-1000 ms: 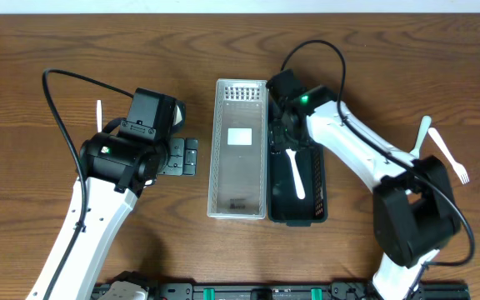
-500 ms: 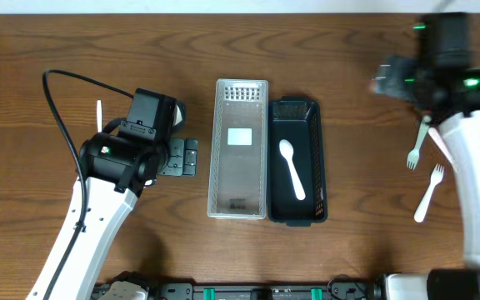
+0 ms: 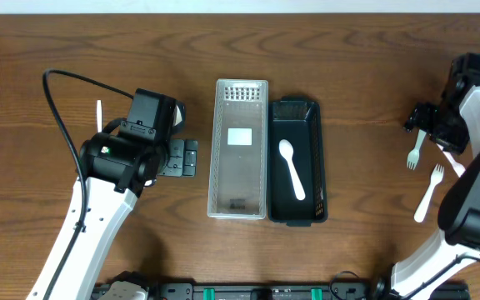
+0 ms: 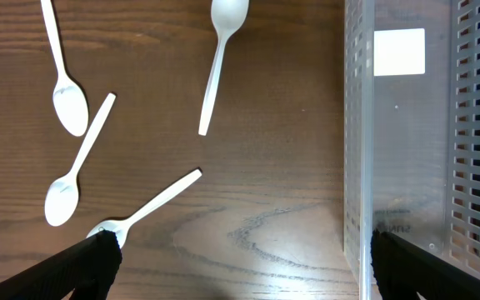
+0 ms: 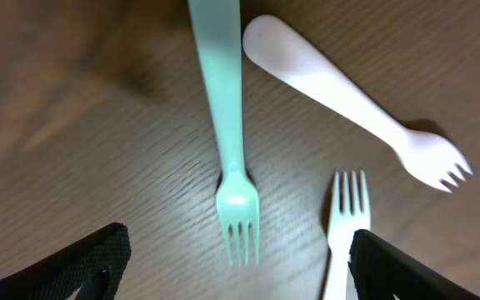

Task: Pack container
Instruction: 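Move the right gripper to a white fork and grasp it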

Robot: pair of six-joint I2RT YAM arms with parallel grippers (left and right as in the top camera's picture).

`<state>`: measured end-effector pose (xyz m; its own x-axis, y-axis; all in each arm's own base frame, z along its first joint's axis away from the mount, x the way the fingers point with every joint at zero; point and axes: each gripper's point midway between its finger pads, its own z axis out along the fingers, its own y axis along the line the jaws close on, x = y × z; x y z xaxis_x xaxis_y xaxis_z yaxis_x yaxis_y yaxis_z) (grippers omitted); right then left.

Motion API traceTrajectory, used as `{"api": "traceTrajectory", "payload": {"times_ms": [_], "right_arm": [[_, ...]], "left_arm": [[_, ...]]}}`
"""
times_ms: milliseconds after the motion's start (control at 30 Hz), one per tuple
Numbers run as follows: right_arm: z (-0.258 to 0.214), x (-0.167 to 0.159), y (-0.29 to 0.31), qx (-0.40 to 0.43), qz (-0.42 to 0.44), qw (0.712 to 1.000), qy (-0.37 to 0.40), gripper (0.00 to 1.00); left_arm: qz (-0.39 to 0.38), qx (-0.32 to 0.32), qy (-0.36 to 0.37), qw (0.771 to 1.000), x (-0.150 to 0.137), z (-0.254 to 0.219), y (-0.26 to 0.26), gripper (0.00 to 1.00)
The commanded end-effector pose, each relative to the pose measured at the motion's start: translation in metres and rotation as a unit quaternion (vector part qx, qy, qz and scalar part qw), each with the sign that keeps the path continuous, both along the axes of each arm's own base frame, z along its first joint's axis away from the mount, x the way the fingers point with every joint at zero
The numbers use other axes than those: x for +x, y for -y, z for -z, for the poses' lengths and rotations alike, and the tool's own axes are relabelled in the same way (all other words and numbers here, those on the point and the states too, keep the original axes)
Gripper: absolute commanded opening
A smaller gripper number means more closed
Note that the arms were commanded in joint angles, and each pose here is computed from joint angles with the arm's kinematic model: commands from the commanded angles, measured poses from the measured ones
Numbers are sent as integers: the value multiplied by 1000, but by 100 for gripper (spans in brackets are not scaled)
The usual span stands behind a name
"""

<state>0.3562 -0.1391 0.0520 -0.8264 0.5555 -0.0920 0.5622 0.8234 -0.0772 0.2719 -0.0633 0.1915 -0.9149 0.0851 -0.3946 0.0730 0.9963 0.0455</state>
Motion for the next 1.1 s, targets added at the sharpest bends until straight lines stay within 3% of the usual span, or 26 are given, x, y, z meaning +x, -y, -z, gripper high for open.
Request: {"api": "traceTrajectory", "payload": {"times_ms": [0, 667, 867, 1067], "right_arm": [[17, 1, 0, 18, -23, 1000, -10, 87], [68, 10, -11, 64, -34, 997, -27, 80], [68, 10, -11, 64, -34, 997, -27, 53], [68, 10, -11, 64, -34, 997, -27, 37]], "left_arm": [[-10, 2, 5, 1000, 2, -4, -3, 98], [-10, 2, 6, 1000, 2, -4, -3, 98], [-10, 2, 5, 1000, 2, -4, -3, 98], [-10, 1, 5, 1000, 2, -4, -3, 98]]}}
